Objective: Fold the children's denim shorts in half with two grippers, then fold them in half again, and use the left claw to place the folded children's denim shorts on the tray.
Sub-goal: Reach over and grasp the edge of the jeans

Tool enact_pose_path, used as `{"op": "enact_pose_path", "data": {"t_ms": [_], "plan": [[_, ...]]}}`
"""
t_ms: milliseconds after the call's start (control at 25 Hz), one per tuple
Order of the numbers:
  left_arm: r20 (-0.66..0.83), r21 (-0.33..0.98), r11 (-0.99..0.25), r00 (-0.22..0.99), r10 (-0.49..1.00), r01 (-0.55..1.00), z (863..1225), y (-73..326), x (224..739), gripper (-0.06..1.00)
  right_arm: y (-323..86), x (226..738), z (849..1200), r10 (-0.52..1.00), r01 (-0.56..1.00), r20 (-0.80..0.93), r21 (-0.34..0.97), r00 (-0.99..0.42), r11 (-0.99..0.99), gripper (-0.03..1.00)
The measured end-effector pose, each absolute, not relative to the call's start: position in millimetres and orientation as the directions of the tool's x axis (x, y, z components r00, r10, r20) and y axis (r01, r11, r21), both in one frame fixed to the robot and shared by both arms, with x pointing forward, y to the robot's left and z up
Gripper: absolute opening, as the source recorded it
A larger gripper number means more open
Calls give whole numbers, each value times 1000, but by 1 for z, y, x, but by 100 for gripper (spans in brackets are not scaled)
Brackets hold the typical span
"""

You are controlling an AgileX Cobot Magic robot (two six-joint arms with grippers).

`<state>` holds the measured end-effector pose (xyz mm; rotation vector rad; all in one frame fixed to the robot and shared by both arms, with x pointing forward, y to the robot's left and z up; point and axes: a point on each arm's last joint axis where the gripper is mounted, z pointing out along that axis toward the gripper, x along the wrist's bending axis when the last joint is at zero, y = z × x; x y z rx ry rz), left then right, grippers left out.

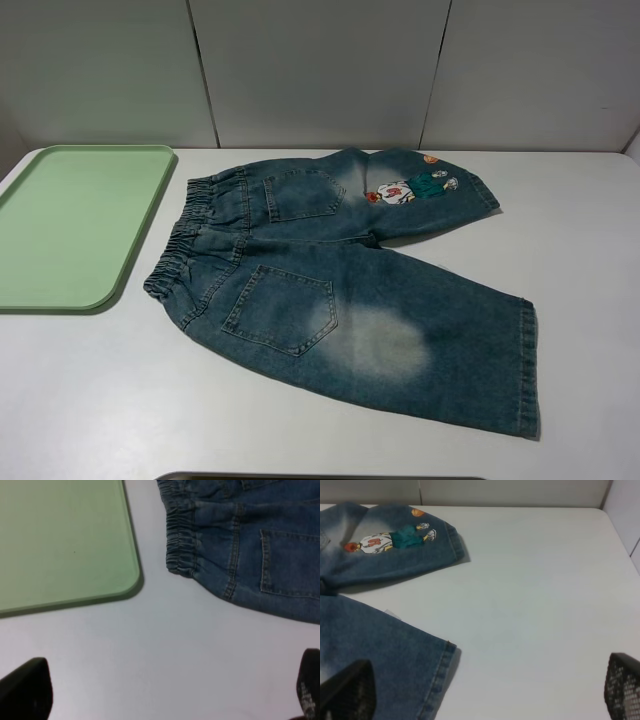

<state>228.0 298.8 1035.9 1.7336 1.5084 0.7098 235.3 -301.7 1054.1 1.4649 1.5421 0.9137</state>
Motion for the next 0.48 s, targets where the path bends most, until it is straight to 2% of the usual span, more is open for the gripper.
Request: {"op": "enact_pose_path", "data": {"t_ms": [480], "plan": [[-51,806,-56,164,985,589,1036,299,228,98,-302,235,1054,997,417,-71,907,-6,67,69]]}}
